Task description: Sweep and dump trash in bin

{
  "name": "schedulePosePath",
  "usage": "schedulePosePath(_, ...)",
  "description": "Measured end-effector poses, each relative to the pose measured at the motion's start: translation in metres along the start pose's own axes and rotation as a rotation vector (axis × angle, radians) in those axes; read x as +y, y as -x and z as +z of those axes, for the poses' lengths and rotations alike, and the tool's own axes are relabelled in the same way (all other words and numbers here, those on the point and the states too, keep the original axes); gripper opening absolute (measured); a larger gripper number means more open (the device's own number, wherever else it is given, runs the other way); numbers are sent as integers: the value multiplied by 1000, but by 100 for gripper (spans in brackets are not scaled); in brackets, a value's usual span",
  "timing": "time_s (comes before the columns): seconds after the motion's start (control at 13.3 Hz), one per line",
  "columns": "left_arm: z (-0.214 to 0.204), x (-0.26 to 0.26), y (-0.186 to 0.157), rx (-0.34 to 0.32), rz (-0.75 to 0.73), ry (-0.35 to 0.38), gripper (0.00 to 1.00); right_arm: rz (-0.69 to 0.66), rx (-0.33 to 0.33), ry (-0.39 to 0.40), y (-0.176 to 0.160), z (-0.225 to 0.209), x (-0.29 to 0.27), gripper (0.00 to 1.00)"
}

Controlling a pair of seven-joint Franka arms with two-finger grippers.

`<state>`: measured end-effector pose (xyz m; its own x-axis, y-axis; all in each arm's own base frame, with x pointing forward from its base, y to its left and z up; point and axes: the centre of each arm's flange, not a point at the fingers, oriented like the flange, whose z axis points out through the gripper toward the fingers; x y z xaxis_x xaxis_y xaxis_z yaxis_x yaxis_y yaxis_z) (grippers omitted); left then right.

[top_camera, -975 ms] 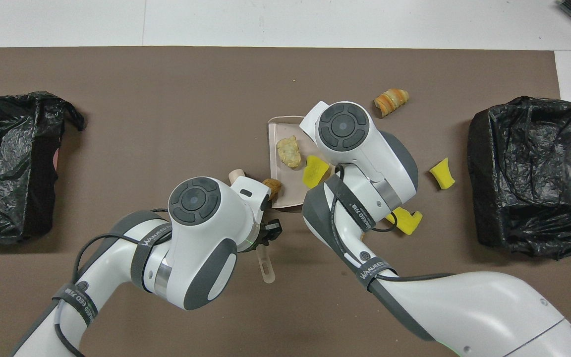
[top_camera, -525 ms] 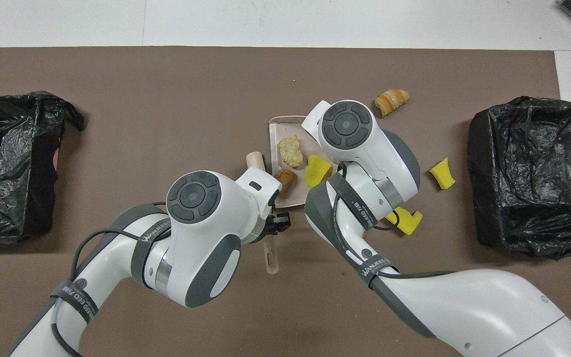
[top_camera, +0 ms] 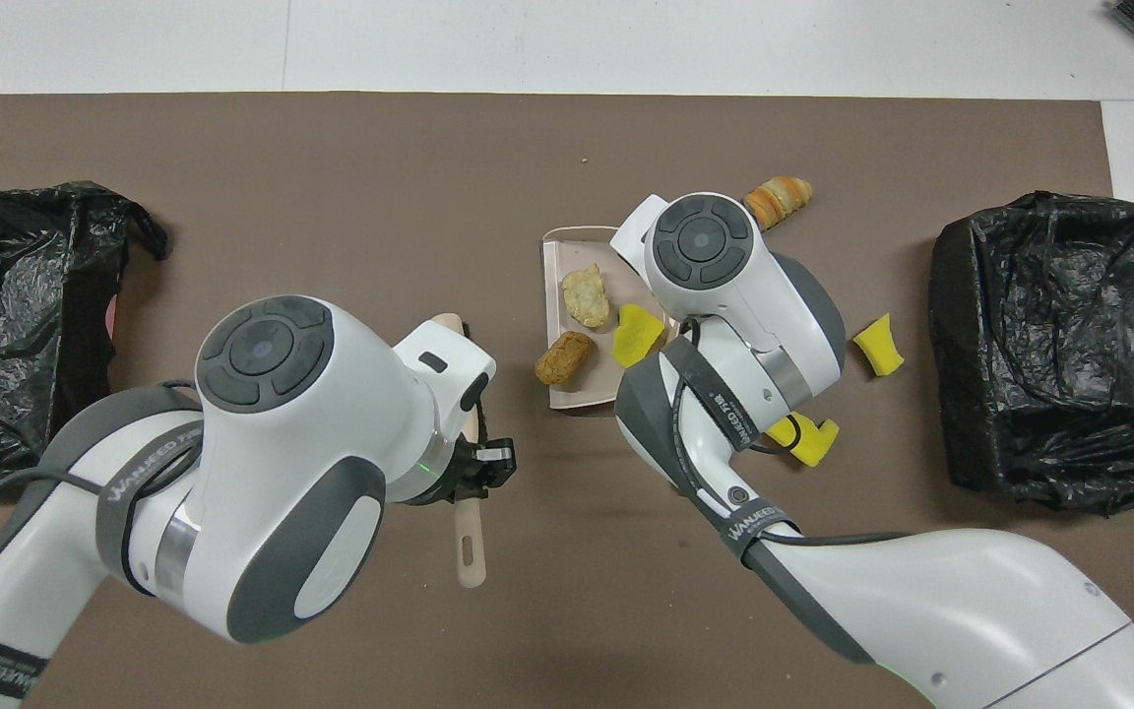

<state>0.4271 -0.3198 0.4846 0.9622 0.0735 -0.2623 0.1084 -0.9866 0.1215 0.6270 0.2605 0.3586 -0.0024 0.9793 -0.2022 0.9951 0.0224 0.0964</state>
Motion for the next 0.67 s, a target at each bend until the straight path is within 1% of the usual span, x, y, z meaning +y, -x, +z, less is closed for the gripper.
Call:
schedulePosePath(0.15, 24, 5, 39, -26, 17, -44, 26, 19, 19, -10, 4, 3, 2, 32)
schedulePosePath(0.22, 41, 9, 61, -27, 21, -62, 26, 27, 27, -10, 9, 4, 3, 32)
schedulePosePath(0.37, 79, 23, 97, 14, 13, -62, 26, 41, 34, -9, 23, 7, 10, 32)
schedulePosePath(0.52, 114, 31, 115, 58, 37, -84, 26, 50, 37, -5, 42, 4, 15, 32)
schedulePosePath(0.67, 139, 33, 125, 86, 76, -115, 26, 61, 51, 0, 70, -5, 21, 32)
